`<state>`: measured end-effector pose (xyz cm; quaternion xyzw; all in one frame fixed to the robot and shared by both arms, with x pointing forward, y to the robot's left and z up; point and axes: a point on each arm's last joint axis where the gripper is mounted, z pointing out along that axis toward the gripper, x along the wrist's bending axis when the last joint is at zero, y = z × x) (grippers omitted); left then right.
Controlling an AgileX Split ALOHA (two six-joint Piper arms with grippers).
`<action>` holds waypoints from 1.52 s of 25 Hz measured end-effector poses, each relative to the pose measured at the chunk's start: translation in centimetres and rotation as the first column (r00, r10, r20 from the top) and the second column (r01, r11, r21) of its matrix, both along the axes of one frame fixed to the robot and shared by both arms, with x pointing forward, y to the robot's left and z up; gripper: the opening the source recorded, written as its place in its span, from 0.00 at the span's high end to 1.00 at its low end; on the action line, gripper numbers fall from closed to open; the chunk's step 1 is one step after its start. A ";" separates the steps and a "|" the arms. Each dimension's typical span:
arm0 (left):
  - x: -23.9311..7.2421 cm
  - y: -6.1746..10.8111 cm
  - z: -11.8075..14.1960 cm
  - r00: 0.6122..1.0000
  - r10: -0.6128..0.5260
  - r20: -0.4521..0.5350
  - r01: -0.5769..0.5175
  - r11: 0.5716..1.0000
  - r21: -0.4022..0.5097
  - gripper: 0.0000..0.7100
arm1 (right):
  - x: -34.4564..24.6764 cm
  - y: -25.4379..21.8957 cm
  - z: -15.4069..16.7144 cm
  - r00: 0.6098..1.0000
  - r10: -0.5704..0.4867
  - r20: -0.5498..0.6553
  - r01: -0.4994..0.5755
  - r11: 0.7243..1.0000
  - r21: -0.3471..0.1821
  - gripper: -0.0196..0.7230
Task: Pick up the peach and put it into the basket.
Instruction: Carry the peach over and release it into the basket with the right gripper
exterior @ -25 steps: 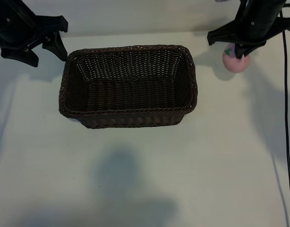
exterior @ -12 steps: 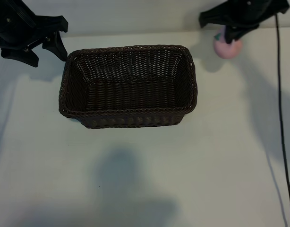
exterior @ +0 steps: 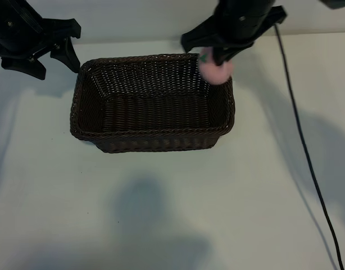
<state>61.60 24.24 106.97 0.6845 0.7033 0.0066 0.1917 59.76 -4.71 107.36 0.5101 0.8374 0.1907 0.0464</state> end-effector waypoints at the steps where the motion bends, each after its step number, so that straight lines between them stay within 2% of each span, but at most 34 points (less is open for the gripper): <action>1: 0.0 0.0 0.0 1.000 0.000 0.000 0.000 1.000 0.000 0.17 | -0.2 0.4 0.0 1.000 0.010 0.009 -0.010 1.000 0.006 0.92; 12: 0.0 0.0 0.0 1.000 0.000 0.000 0.000 1.000 0.000 0.17 | -0.1 2.0 -0.3 0.998 0.023 0.051 -0.026 0.997 0.071 0.92; 20: 0.0 0.0 0.0 1.000 0.000 0.000 0.000 1.000 0.000 0.17 | 0.9 3.9 -6.3 0.996 0.073 -0.057 -0.072 0.997 0.020 0.92; 26: 0.0 0.0 0.0 1.000 0.000 0.000 0.000 1.000 0.000 0.17 | 1.3 4.7 -9.3 0.992 0.082 -0.099 -0.083 0.997 -0.003 0.92; 35: 0.0 0.0 0.0 1.000 0.000 0.000 0.000 1.000 0.000 0.17 | 1.4 4.8 -10.1 0.990 0.096 -0.107 -0.098 0.995 -0.014 0.91; 38: 0.0 0.0 0.0 1.000 0.000 0.000 0.000 1.000 0.000 0.17 | 1.3 4.8 -10.1 0.987 0.114 -0.110 -0.117 0.993 -0.020 0.86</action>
